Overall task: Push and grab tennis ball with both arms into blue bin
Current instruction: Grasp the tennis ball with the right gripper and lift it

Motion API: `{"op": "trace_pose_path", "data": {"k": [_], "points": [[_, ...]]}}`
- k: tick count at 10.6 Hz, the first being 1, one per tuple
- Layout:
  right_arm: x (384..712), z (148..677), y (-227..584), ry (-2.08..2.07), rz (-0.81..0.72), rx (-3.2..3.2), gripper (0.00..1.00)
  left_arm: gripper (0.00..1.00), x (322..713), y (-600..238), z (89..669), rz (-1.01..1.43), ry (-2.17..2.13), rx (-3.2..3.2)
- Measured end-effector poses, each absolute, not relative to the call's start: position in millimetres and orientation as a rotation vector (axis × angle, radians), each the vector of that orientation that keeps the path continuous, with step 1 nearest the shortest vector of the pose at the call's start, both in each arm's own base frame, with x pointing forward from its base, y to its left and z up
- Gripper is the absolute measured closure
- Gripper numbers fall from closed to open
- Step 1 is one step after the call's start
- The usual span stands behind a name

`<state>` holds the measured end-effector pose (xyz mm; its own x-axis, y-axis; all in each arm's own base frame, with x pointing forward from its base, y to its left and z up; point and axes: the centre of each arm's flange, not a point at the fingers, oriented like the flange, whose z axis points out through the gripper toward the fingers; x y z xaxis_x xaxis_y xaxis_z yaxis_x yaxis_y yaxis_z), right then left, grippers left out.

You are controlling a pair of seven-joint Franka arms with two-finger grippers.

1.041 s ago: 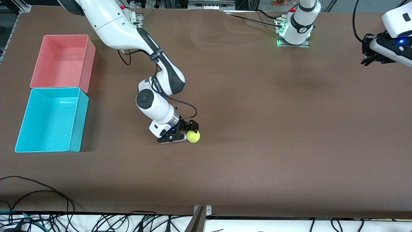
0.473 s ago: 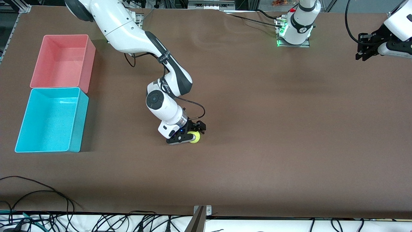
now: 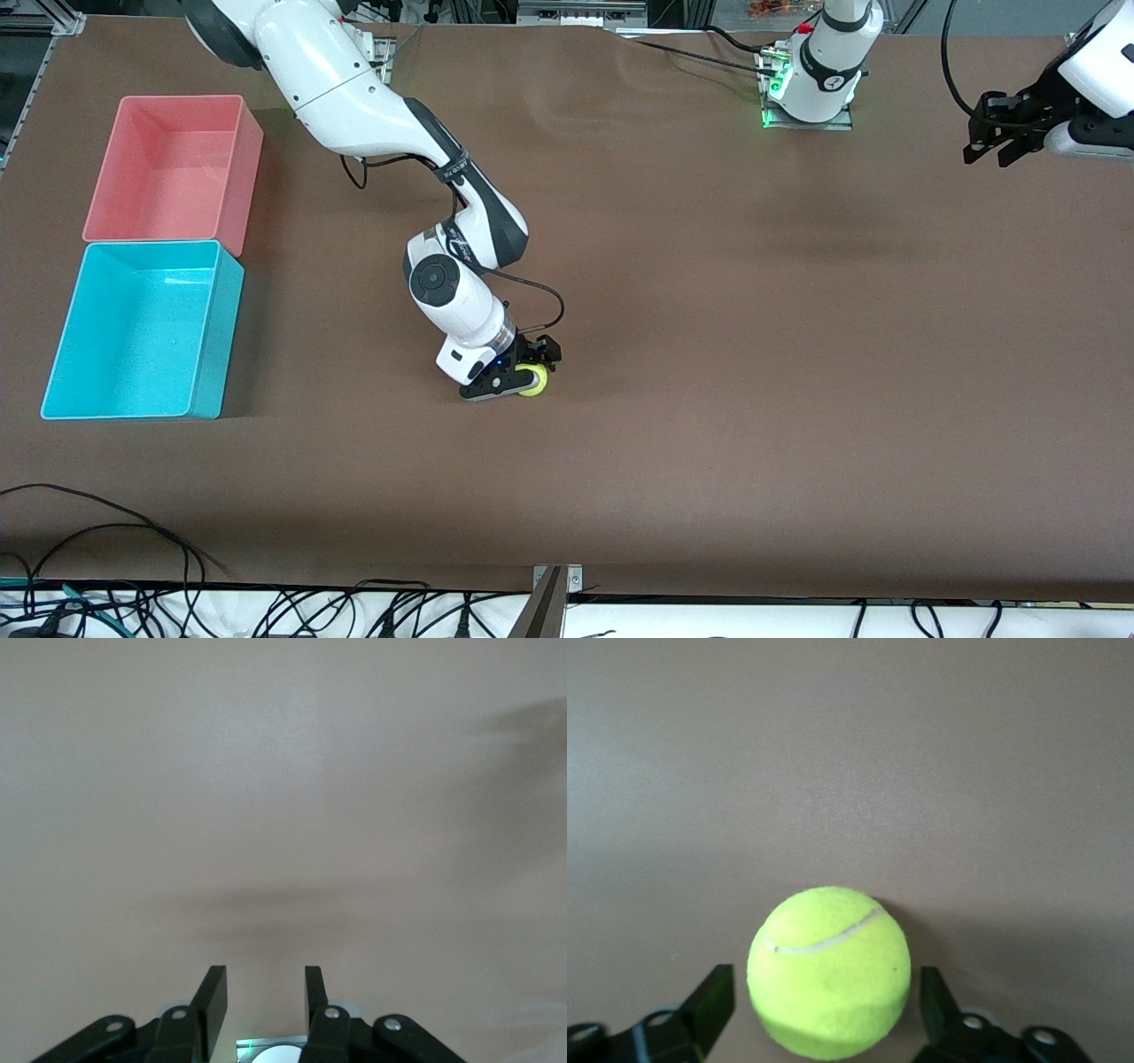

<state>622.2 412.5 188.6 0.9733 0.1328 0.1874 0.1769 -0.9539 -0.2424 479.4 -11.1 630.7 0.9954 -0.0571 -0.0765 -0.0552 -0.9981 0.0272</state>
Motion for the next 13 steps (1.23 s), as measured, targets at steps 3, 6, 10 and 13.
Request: {"op": "trace_pose_path", "data": {"k": [3,6,10,13], "points": [[623.7,190.1,412.1,-0.247,-0.26,-2.869,0.33,0.26,479.5,-11.7,630.6,-0.121,-0.089,3.113],[625.8,191.2,410.3,-0.243,-0.266,-2.87,0.35,0.0,479.5,-11.8,630.9,-0.12,-0.09,3.113],[633.1,202.3,401.4,-0.241,-0.227,-2.899,0.35,0.0,480.9,-12.3,628.8,-0.127,-0.091,3.113],[649.6,256.8,368.0,-0.211,-0.106,-2.951,0.35,0.0,506.1,-22.7,595.5,-0.221,-0.125,3.1]]}}
